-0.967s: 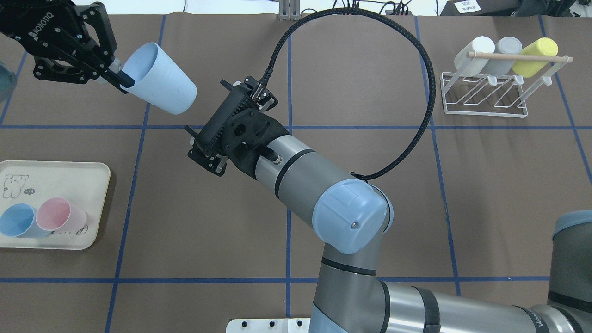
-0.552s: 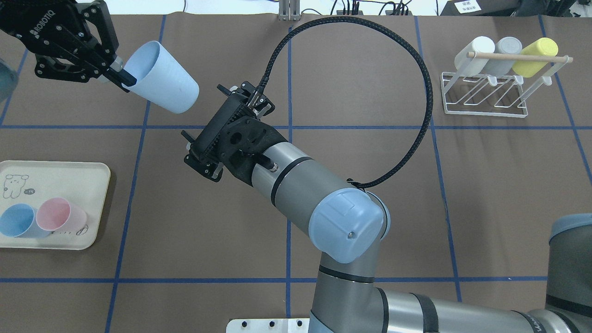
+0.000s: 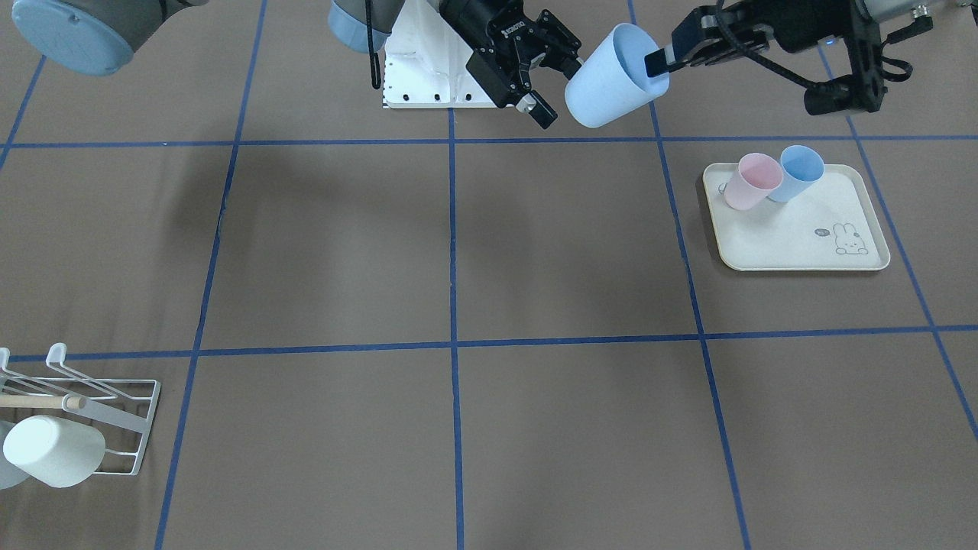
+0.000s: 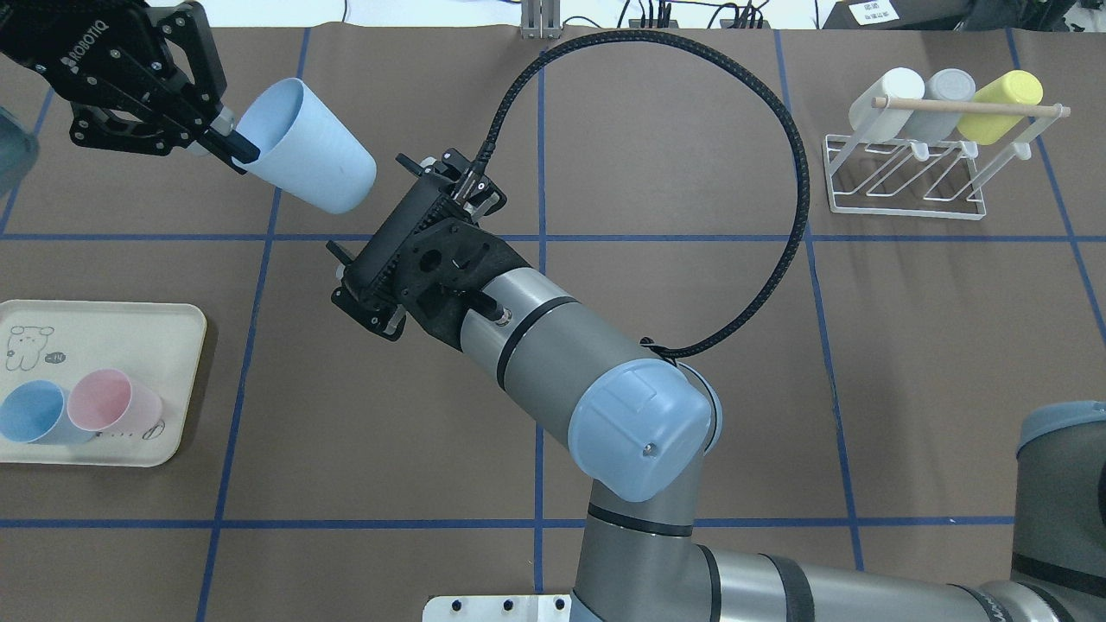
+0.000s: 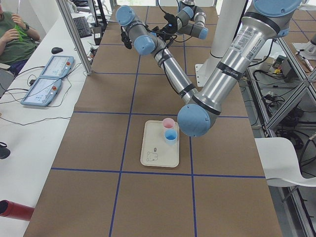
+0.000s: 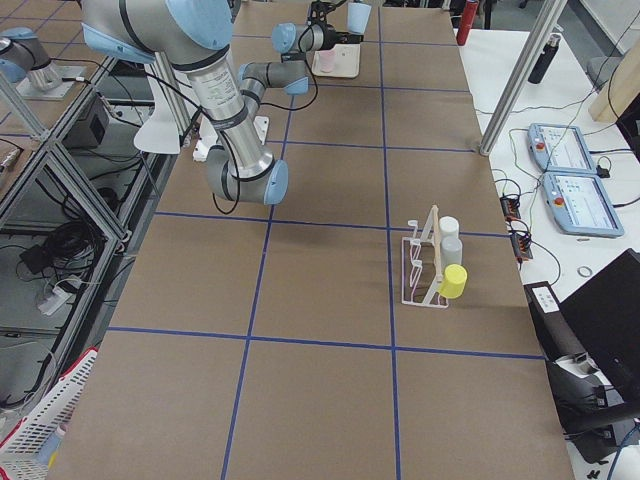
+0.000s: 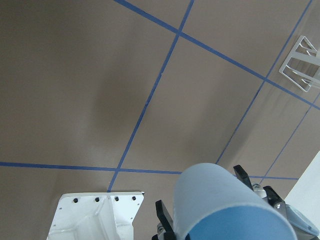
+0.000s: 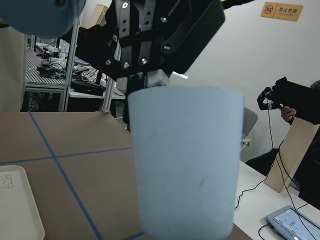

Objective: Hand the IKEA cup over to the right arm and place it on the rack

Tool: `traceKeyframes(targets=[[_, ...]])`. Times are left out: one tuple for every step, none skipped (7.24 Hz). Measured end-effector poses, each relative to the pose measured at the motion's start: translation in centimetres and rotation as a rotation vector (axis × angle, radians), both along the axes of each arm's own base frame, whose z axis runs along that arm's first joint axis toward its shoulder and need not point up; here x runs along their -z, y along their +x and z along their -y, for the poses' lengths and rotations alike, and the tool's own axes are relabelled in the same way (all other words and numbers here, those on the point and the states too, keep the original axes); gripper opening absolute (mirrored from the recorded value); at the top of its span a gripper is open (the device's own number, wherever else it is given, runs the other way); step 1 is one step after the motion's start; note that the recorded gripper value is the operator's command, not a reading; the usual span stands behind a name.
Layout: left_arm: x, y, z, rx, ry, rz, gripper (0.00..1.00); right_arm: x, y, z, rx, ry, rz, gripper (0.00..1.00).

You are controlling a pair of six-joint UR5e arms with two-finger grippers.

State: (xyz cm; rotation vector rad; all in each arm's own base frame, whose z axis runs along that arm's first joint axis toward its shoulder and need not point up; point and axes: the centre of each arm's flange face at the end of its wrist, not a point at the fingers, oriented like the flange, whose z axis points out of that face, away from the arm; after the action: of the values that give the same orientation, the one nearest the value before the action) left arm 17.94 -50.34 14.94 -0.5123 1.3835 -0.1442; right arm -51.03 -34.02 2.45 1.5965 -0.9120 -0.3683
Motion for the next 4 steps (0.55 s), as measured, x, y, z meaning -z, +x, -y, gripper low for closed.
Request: traceKeyframes(targets=[[0.03,0.16,-0.06,-0.004,0.0,-0.001,0.0,0.08,0.02,0.0,-0.001,0.0,0.001,0.96],[0.05,0.37,-0.14,-0.008,0.001,-0.001,0.0,0.1,0.03,0.01,-0.003,0.0,0.001,0.96],[0.05,0.67,-0.25,-0.013,0.001,-0.001,0.0,0.09,0.03,0.02,-0.003,0.0,0.001,0.96],[0.08,0.92,-0.34,-0.018,0.002,-0.001,0.0,0.08,0.03,0.02,-0.004,0.0,0.001,0.96]])
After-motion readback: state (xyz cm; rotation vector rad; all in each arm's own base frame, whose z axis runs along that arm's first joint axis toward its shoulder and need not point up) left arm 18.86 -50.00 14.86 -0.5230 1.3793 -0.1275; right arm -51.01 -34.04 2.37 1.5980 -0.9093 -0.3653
